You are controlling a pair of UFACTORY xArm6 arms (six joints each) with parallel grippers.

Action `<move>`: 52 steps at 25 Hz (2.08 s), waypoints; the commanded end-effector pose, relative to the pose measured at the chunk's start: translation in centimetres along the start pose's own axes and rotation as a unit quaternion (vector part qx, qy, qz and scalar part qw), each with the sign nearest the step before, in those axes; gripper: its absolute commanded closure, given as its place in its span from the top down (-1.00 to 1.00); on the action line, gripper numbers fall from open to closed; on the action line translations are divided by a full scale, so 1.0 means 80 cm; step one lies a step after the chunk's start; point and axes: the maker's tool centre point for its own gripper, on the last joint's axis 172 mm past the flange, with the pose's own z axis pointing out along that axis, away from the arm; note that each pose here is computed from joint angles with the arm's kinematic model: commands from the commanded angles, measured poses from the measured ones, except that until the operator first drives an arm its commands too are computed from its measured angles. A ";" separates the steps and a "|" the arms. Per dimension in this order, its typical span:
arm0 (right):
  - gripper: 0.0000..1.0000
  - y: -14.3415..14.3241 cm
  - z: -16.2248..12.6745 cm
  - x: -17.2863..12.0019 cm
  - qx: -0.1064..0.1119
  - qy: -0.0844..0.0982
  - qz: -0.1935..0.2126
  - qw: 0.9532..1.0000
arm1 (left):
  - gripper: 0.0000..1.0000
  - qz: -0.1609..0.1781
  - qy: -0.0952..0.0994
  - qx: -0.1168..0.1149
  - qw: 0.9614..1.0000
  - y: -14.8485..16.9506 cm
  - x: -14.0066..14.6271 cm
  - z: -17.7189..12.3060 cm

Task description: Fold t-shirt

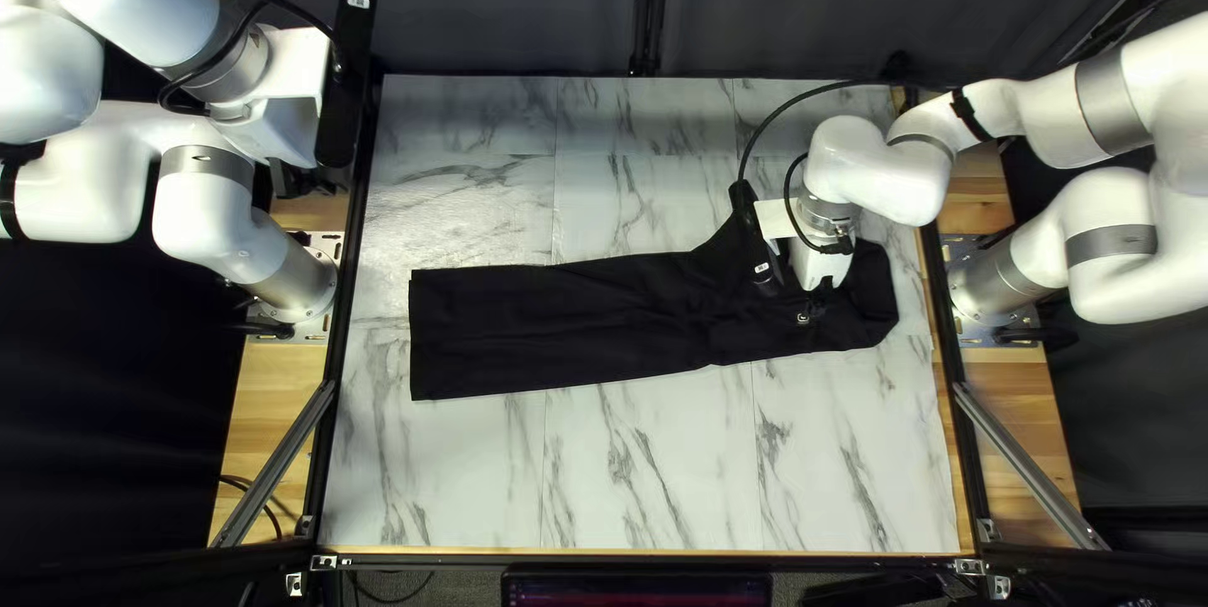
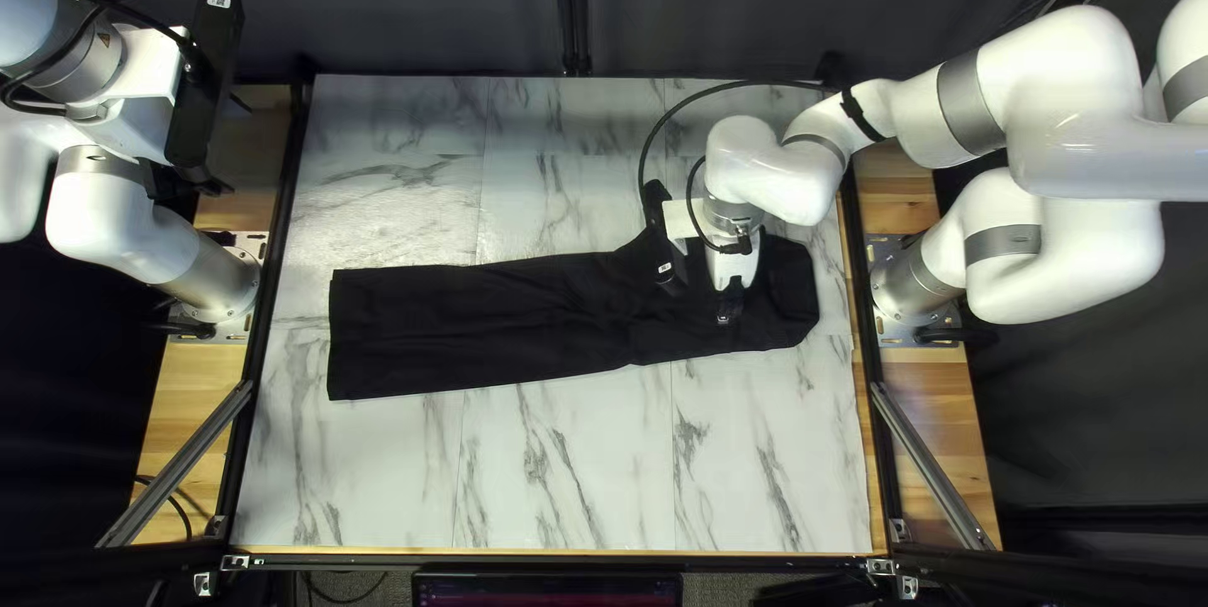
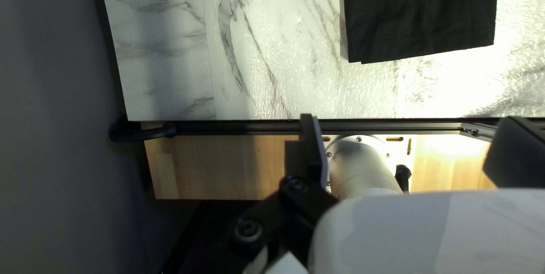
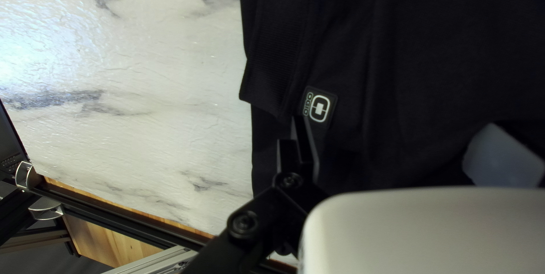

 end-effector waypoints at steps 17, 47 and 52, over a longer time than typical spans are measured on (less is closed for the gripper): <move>-1.00 -0.031 -0.010 -0.011 -0.047 0.025 0.022 0.998 | 1.00 0.000 0.000 0.000 1.000 0.000 0.000 0.000; -1.00 -0.008 -0.007 -0.009 -0.034 0.035 0.016 0.999 | 1.00 0.000 0.000 0.000 1.000 0.000 0.000 0.000; -1.00 -0.008 -0.009 -0.010 -0.037 0.035 0.020 0.998 | 1.00 0.000 0.000 0.000 1.000 0.000 0.000 0.000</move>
